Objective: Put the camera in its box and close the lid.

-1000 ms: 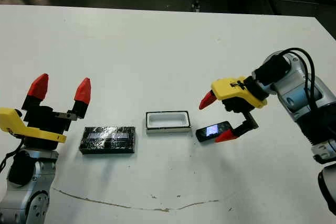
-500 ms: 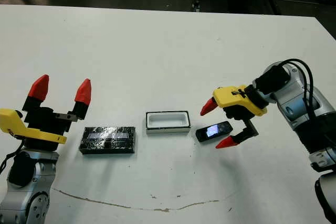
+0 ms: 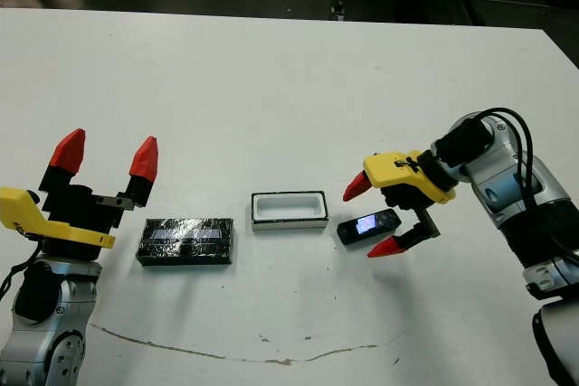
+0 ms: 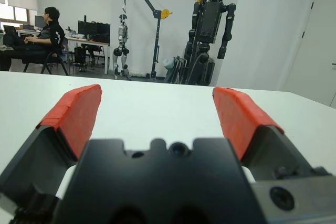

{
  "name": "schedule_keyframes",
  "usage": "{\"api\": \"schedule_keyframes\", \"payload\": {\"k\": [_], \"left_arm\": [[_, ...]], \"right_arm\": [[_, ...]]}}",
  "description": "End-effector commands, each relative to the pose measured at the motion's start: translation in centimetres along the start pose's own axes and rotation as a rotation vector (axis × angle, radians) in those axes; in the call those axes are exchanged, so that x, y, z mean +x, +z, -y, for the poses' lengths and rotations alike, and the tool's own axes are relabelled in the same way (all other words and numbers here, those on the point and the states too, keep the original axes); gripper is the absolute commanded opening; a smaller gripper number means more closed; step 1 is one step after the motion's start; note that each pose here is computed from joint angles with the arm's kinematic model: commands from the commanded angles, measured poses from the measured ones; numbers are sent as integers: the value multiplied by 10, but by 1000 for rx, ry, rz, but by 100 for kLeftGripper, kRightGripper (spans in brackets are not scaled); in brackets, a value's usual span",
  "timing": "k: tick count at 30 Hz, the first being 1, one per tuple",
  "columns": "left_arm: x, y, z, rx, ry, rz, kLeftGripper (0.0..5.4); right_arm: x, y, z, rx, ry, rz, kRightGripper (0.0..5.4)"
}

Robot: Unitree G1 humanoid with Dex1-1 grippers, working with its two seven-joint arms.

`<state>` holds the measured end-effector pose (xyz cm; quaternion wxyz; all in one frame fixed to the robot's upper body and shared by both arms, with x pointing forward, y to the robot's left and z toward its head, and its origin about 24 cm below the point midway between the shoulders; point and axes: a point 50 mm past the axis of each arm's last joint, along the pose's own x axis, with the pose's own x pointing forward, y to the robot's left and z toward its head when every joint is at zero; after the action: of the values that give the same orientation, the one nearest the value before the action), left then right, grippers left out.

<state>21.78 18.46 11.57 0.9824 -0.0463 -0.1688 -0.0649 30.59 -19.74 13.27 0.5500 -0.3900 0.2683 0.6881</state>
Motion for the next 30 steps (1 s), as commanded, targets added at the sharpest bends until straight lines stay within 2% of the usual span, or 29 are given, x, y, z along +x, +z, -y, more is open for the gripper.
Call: {"api": "schedule_keyframes", "payload": {"k": [1,14,18,26,30], "left_arm": [[-3,-4,-1,9,10,-22,539],[-2,-3,-1,4,5,-20,539],[-2,-3,-1,4,5,-15,540],[-2,-3,-1,-2,5,-19,540],[-2,-3,-1,5,-1,-16,540]], "right_arm": [[3,-6,-2,40,0,7,540],[13,-12,-1,125,20,9,540],[16,-15,-1,133,28,16,500],[20,-19,-2,163,20,9,384],[23,-21,-3,153,4,49,317]]}}
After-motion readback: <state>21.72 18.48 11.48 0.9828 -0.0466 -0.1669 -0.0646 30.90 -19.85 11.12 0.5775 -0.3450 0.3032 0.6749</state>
